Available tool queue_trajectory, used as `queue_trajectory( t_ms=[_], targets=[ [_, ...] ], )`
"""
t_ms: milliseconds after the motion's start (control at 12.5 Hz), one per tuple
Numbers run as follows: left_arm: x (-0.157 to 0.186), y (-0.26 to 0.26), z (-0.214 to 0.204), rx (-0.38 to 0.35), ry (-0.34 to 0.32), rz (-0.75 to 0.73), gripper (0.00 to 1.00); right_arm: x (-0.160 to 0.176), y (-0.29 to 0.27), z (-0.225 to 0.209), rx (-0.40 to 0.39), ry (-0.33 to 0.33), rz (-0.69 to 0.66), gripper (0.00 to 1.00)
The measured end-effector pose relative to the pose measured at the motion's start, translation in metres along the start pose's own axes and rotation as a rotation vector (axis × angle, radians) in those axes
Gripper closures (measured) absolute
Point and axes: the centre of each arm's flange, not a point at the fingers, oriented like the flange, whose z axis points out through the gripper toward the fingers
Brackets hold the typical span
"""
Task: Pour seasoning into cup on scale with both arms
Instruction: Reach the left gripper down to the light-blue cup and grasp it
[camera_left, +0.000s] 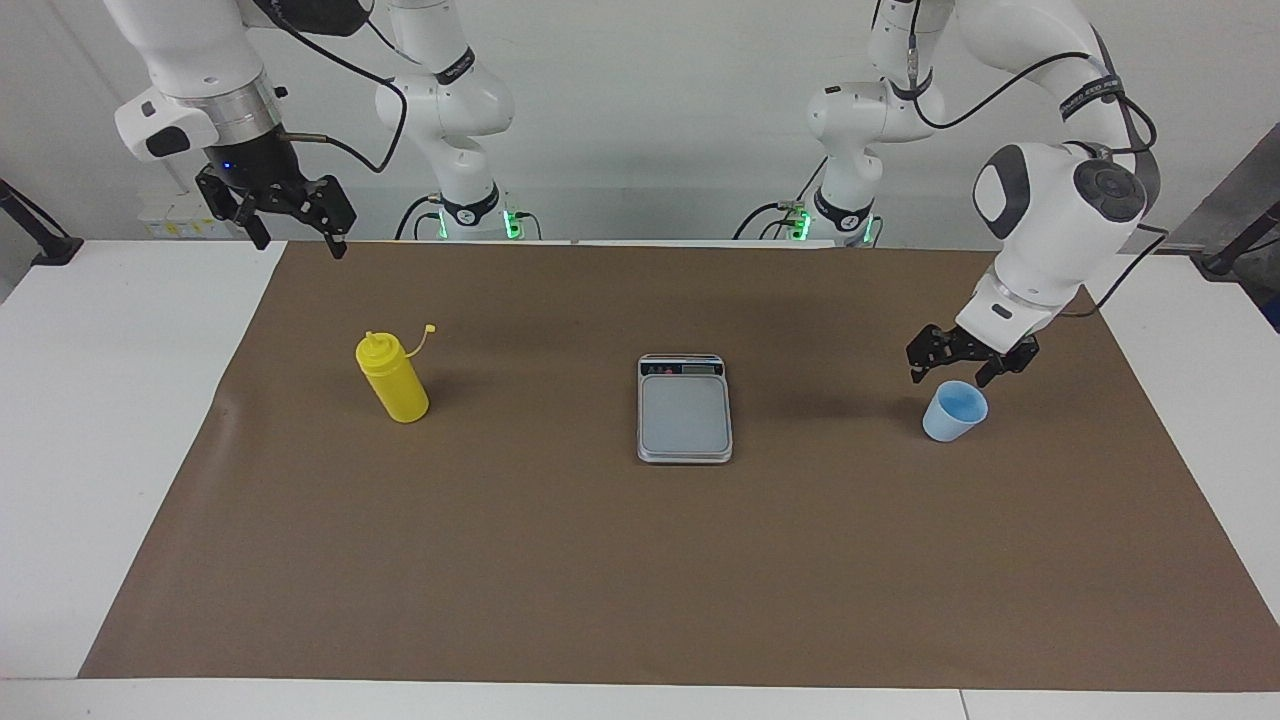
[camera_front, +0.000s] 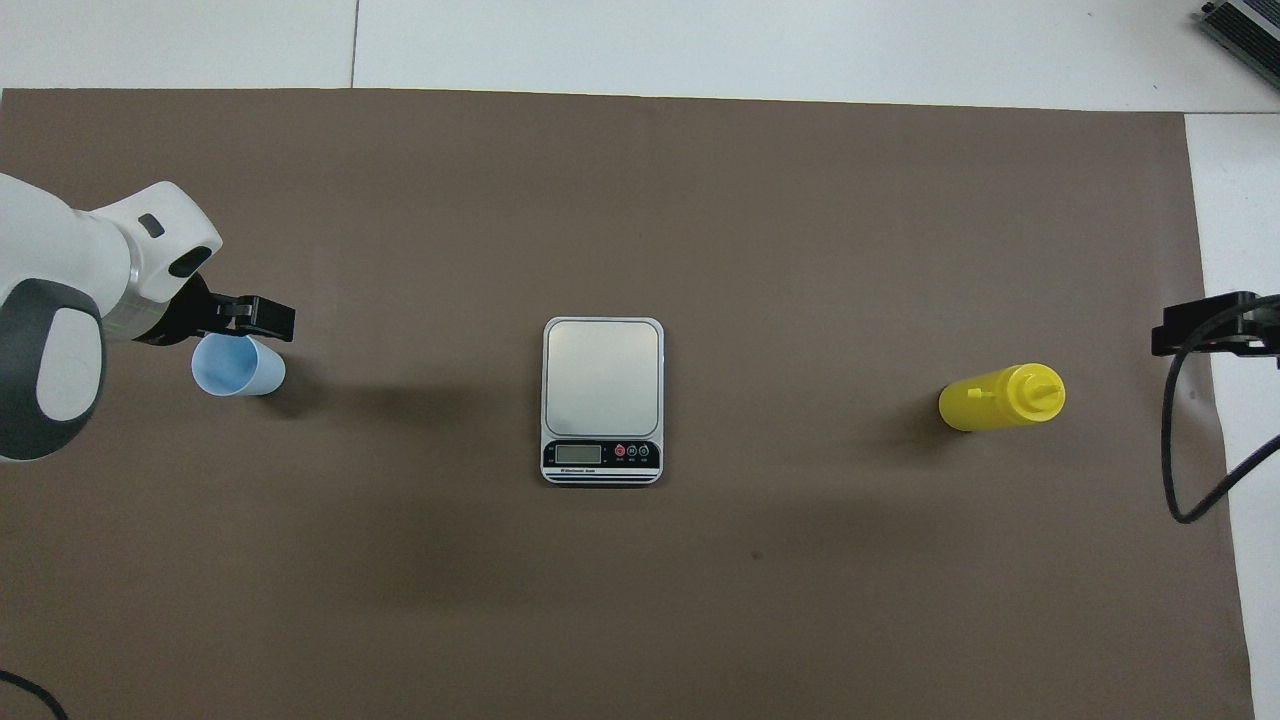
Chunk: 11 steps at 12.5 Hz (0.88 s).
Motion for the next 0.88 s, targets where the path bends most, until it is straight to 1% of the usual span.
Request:
queue_trajectory(
  t_ms=[80, 320, 720, 880],
  targets=[
    [-0.001, -0.001, 0.01, 0.001, 0.015, -0.001, 0.0, -0.001, 0.0, -0.002, 0.0, 0.003, 0.0, 0.0],
    [0.0, -0.002, 0.034, 0.002, 0.027, 0.012, 0.0, -0.004, 0.001, -0.007, 0.002, 0.013, 0.0, 0.0],
    [0.003, -0.006, 0.063, 0.0, 0.008, 0.026, 0.0, -0.016, 0.003, -0.028, 0.007, 0.051, 0.002, 0.0],
    [0.002, -0.009, 0.066, 0.0, 0.001, 0.023, 0.0, -0.019, 0.004, -0.031, 0.008, 0.058, 0.002, 0.0]
  ],
)
